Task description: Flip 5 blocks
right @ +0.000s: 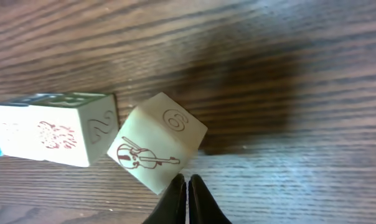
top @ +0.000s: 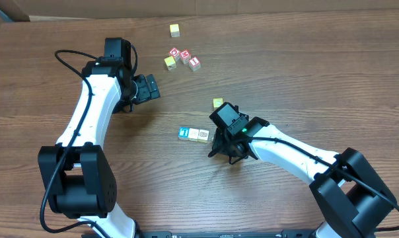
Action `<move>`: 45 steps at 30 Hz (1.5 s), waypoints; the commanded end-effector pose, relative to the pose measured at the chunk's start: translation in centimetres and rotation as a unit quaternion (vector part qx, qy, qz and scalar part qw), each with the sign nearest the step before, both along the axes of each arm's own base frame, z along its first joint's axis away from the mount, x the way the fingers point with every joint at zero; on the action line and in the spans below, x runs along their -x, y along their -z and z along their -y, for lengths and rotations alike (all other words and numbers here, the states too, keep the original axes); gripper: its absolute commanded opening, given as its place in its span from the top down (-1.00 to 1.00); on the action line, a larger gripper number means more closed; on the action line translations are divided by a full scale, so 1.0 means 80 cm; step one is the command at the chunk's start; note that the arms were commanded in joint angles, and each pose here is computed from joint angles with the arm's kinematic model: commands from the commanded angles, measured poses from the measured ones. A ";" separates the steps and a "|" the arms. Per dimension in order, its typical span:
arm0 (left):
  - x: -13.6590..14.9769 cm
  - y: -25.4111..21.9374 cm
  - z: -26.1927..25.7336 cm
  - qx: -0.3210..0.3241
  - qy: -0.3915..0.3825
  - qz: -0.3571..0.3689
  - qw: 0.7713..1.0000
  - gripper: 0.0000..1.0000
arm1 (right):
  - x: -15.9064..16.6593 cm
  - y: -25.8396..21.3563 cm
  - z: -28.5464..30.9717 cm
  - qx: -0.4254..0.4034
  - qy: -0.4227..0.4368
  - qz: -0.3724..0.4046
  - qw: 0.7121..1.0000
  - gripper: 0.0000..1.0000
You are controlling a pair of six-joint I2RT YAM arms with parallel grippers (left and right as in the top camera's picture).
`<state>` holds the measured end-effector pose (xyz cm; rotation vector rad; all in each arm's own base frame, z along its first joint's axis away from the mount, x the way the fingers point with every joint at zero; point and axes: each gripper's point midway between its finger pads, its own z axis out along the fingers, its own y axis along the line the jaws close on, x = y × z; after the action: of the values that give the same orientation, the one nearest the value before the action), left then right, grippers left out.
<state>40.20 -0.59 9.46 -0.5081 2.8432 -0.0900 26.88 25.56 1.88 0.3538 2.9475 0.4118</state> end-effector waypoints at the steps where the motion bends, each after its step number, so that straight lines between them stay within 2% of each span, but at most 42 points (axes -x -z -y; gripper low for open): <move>1: -0.004 -0.001 0.000 0.003 -0.003 0.002 1.000 -1.00 | 0.002 -0.001 -0.009 -0.019 0.000 -0.007 1.000 0.88; 17: -0.004 -0.001 0.000 0.003 -0.003 0.002 1.000 -1.00 | 0.001 -0.005 -0.019 -0.041 -0.006 -0.008 0.999 0.81; 30: -0.004 -0.001 0.000 0.003 -0.003 0.002 1.000 -0.99 | -0.002 -0.012 -0.035 -0.072 -0.016 -0.003 0.997 0.84; 37: -0.004 -0.001 0.000 0.003 -0.003 0.002 1.000 -1.00 | -0.009 -0.080 -0.045 -0.111 -0.082 0.050 0.989 0.85; 41: -0.004 -0.001 0.000 0.003 -0.003 0.002 1.000 -0.99 | -0.028 -0.101 -0.008 -0.061 -0.033 0.097 0.993 0.85; 45: -0.004 -0.001 0.000 0.003 -0.003 0.002 1.000 -1.00 | -0.038 -0.089 0.022 -0.022 0.022 0.095 0.995 0.85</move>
<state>40.21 -0.59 9.46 -0.5080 2.8429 -0.0901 28.13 25.47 8.81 0.2662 2.8092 0.5766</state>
